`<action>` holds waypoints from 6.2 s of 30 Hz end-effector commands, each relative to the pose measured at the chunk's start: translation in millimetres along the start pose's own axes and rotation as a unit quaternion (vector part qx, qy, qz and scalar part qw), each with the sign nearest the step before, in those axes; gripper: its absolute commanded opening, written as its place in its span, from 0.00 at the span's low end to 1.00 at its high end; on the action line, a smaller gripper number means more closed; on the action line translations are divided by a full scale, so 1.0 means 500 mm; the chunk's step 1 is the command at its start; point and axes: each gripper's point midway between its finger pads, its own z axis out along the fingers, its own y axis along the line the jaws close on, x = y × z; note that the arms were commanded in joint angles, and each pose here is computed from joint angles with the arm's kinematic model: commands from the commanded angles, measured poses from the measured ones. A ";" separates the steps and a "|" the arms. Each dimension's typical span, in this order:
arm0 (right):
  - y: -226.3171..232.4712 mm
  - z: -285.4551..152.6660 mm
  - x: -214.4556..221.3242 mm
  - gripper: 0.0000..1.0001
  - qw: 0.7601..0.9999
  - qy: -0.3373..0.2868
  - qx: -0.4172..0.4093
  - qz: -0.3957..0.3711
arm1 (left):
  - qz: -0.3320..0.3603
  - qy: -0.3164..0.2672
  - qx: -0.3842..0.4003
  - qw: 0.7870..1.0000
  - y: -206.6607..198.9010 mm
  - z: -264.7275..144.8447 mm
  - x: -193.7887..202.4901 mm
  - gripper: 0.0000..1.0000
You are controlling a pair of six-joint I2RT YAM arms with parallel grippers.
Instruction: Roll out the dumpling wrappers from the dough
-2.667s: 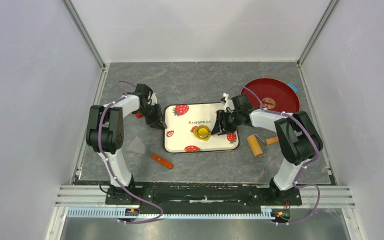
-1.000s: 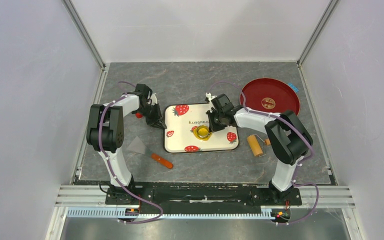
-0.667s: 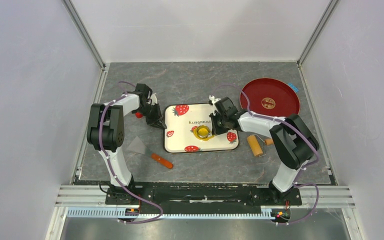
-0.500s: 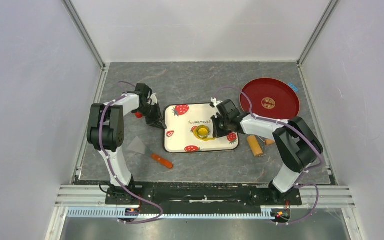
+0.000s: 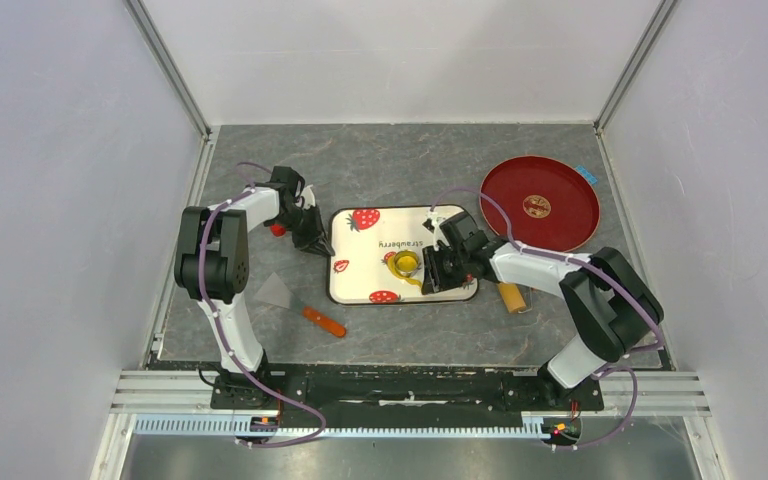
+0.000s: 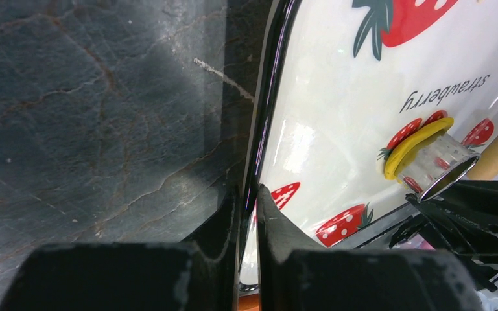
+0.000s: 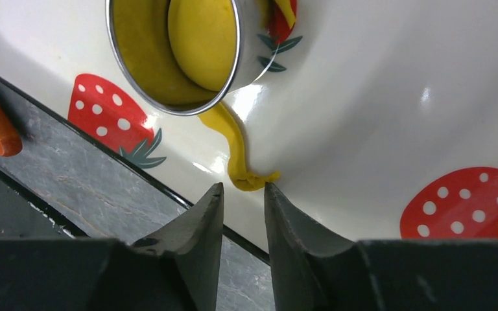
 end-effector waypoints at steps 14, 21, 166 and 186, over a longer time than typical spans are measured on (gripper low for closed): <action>-0.049 0.014 0.109 0.54 0.996 0.072 0.055 0.008 | 0.007 0.007 0.022 1.000 -0.022 0.025 -0.009 0.02; -0.054 0.034 0.096 0.53 0.993 0.066 0.098 -0.015 | 0.009 0.005 0.025 1.000 -0.025 0.023 -0.011 0.02; 0.006 -0.054 -0.211 0.53 0.999 0.004 0.031 -0.007 | 0.014 0.013 0.034 0.999 -0.029 0.029 -0.010 0.02; -0.011 0.004 -0.191 0.22 0.997 0.050 0.053 -0.017 | 0.014 0.015 0.034 0.999 -0.027 0.030 -0.009 0.02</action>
